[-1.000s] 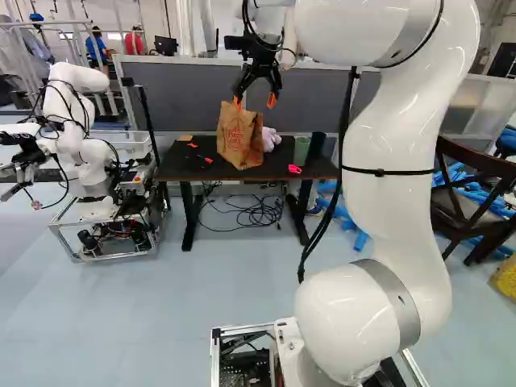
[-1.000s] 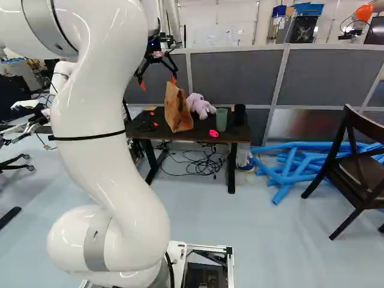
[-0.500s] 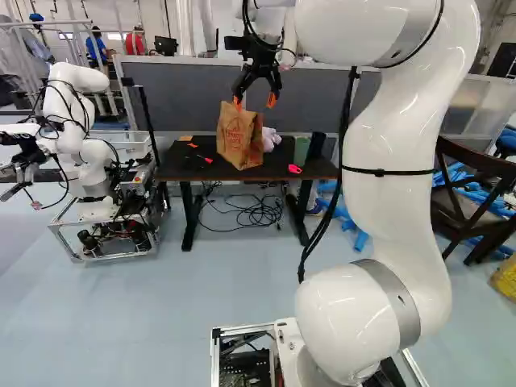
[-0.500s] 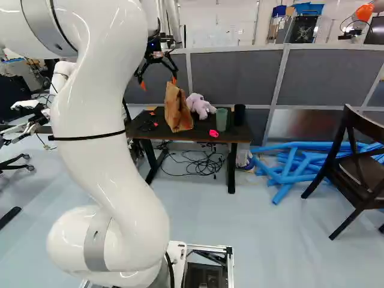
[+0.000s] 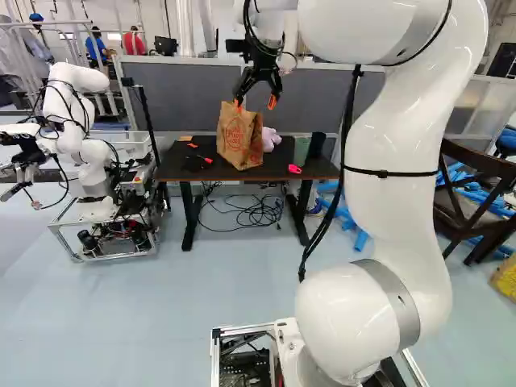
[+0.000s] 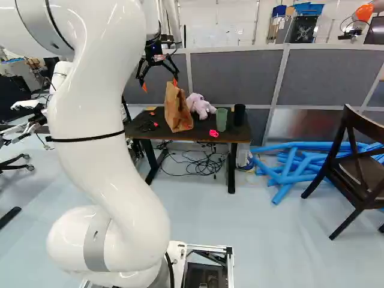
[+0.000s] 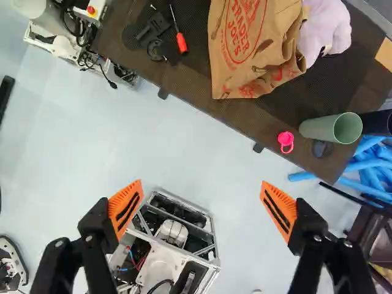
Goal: Pick up the bag on the ground and place it on the table
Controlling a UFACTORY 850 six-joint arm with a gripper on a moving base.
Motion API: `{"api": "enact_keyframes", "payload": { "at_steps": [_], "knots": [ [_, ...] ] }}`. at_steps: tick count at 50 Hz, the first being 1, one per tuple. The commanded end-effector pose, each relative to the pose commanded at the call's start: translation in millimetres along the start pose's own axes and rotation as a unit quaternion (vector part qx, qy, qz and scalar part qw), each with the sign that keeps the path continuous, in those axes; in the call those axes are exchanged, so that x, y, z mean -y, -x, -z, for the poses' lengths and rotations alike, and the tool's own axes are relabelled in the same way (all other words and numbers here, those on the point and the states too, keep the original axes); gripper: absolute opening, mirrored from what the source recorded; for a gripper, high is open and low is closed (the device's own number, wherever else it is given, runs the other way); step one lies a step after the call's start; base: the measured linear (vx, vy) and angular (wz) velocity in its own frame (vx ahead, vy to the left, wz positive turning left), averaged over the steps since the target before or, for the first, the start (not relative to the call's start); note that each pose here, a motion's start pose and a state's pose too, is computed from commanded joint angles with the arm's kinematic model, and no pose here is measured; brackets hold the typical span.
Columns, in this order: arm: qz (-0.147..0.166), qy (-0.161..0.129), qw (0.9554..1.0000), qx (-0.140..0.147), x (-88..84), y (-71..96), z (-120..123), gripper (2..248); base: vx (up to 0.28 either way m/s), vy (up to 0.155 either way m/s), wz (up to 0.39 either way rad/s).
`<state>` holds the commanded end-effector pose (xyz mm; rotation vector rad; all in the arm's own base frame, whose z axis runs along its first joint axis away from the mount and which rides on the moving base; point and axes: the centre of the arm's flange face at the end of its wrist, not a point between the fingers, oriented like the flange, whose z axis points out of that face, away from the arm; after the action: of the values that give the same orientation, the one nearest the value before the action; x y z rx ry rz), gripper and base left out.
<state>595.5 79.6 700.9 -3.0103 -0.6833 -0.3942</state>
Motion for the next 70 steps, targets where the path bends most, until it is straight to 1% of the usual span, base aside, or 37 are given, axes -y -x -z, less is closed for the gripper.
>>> {"api": "enact_keyframes", "payload": {
  "at_steps": [22,41,57,70],
  "knots": [
    [-0.015,0.014,0.9994,-0.029,-2.4,13.0,-19.2,247,0.0,0.0,0.0],
    [-0.033,0.03,0.997,-0.063,-4.4,31.3,-42.1,247,0.0,0.0,0.0],
    [-0.05,0.046,0.9926,-0.1,-5.0,53.6,-65.8,247,0.0,0.0,0.0],
    [-0.067,0.06,0.9867,-0.136,-4.3,77.8,-87.9,247,0.0,0.0,0.0]
  ]
}}
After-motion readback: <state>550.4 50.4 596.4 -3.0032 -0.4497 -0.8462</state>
